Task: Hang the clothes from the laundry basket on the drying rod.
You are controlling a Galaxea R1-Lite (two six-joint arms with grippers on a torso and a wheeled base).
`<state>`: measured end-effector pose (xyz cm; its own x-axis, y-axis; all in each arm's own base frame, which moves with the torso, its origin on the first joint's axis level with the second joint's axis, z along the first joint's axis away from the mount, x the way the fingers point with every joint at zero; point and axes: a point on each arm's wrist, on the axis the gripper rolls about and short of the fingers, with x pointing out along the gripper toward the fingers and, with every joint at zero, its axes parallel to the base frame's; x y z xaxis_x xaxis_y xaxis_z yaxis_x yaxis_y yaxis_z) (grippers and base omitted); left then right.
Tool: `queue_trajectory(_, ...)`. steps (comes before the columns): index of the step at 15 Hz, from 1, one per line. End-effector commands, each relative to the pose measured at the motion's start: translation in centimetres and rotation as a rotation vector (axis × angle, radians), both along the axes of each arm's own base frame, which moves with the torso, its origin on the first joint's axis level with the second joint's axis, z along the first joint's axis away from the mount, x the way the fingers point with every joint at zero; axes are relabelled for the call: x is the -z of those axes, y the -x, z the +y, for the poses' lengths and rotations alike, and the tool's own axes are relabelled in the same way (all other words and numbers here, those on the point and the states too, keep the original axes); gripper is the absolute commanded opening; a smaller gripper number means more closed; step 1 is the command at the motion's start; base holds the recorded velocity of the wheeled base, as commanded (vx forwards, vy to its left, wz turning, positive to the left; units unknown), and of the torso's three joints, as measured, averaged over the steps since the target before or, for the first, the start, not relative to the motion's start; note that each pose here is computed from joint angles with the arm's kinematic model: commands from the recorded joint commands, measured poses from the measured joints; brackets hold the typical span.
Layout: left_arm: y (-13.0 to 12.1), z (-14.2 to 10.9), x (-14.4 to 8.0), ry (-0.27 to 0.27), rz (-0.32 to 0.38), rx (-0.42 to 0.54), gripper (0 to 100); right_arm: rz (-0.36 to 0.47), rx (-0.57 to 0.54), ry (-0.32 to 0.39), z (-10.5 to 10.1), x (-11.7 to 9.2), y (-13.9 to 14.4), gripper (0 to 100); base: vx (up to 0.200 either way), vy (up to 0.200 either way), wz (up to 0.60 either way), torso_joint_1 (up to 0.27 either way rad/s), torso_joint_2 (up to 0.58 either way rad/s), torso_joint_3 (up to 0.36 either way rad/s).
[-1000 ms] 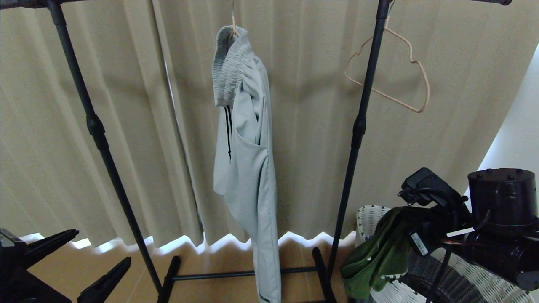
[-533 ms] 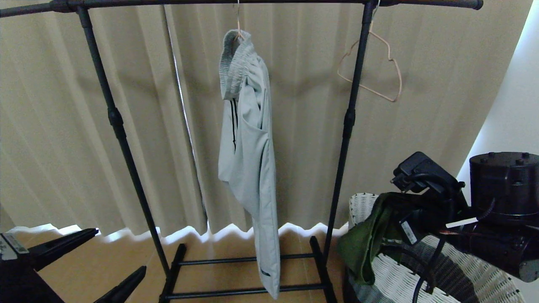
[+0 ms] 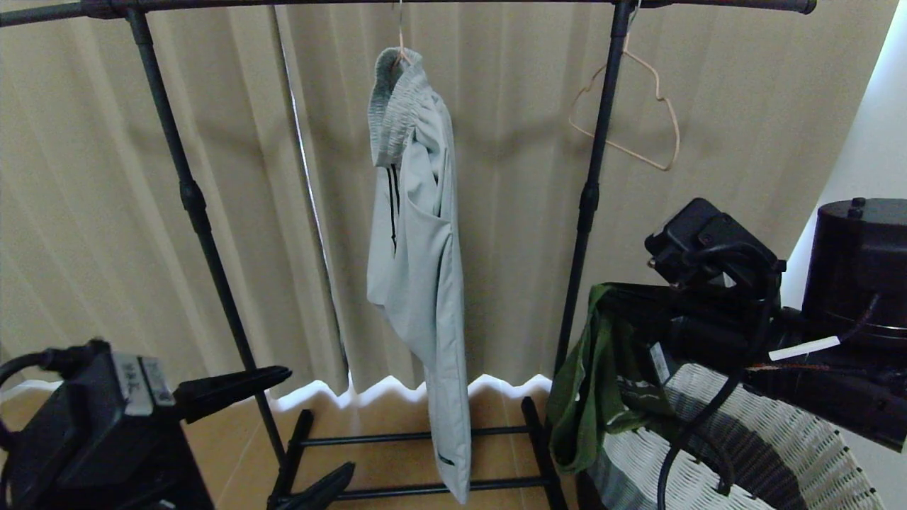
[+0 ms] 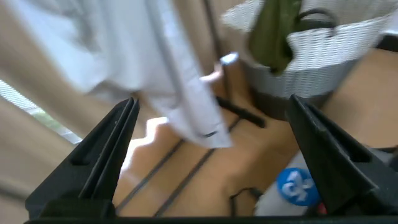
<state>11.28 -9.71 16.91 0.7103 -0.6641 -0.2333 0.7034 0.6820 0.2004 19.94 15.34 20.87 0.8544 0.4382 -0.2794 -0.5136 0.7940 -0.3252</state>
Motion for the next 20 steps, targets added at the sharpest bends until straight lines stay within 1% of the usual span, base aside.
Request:
queue_trajectory(1, -3.3, -5.5, -0.5, 0.042, 0.13, 0.063, 100, -0.015, -0.066, -0.018, 2.3, -0.7, -0.3, 0, 0.0, 0.0, 0.0, 0.0, 0.0, 0.0)
queue_trajectory(2, -4.0, -6.8, -0.4, 0.068, 0.178, 0.063, 100, -0.018, -0.081, -0.025, 2.9, -0.9, -0.4, 0, 0.0, 0.0, 0.0, 0.0, 0.0, 0.0)
queue_trajectory(3, -4.4, -7.7, -0.2, 0.08, 0.208, 0.064, 100, -0.015, -0.089, -0.03, 3.2, -0.9, -0.4, 0, 0.0, 0.0, 0.0, 0.0, 0.0, 0.0)
queue_trajectory(4, -4.8, -9.5, 0.2, 0.108, 0.27, 0.077, 100, -0.005, -0.1, -0.062, 3.8, -1.1, -0.3, 0, 0.0, 0.0, 0.0, 0.0, 0.0, 0.0)
queue_trajectory(5, -5.2, -10.6, 0.8, 0.118, 0.302, 0.081, 100, -0.003, -0.117, -0.075, 4.3, -1.3, 0.0, 0, 0.0, 0.0, 0.0, 0.0, 0.0, 0.0)
queue_trajectory(6, -6.1, -11.8, 1.4, 0.131, 0.315, 0.078, 100, -0.003, -0.131, -0.075, 4.7, -1.3, 0.1, 0, 0.0, 0.0, 0.0, 0.0, 0.0, 0.0)
queue_trajectory(7, -6.4, -12.2, 1.6, 0.135, 0.313, 0.077, 100, -0.002, -0.137, -0.077, 4.8, -1.3, 0.2, 0, 0.0, 0.0, 0.0, 0.0, 0.0, 0.0)
queue_trajectory(8, -7.6, -13.5, 2.5, 0.15, 0.304, 0.068, 100, 0.0, -0.15, -0.085, 5.1, -1.3, 0.6, 0, 0.0, 0.0, 0.0, 0.0, 0.0, 0.0)
queue_trajectory(9, -8.7, -14.1, 3.5, 0.137, 0.306, 0.03, 100, 0.003, -0.149, -0.089, 5.1, -1.3, 0.7, 0, 0.0, 0.0, 0.0, 0.0, 0.0, 0.0)
queue_trajectory(12, -11.3, -14.8, 5.4, 0.108, 0.299, -0.096, 100, -0.003, -0.148, -0.091, 5.0, -1.5, 0.7, 0, 0.0, 0.0, 0.0, 0.0, 0.0, 0.0)
queue_trajectory(13, -12.7, -15.1, 6.1, 0.118, 0.28, -0.155, 100, -0.006, -0.148, -0.094, 4.9, -1.7, 0.8, 0, 0.0, 0.0, 0.0, 0.0, 0.0, 0.0)
queue_trajectory(14, -13.5, -15.3, 6.5, 0.132, 0.279, -0.17, 100, -0.006, -0.148, -0.094, 4.8, -1.7, 0.9, 0, 0.0, 0.0, 0.0, 0.0, 0.0, 0.0)
queue_trajectory(15, -13.9, -15.5, 6.8, 0.138, 0.284, -0.177, 100, -0.007, -0.148, -0.095, 4.8, -1.7, 0.9, 0, 0.0, 0.0, 0.0, 0.0, 0.0, 0.0)
queue_trajectory(17, -14.6, -15.6, 8.0, 0.121, 0.302, -0.194, 100, -0.011, -0.149, -0.099, 4.9, -1.8, 0.8, 0, 0.0, 0.0, 0.0, 0.0, 0.0, 0.0)
queue_trajectory(20, -14.6, -15.4, 8.3, 0.115, 0.312, -0.203, 100, -0.014, -0.149, -0.102, 4.9, -1.9, 0.9, 0, 0.0, 0.0, 0.0, 0.0, 0.0, 0.0)
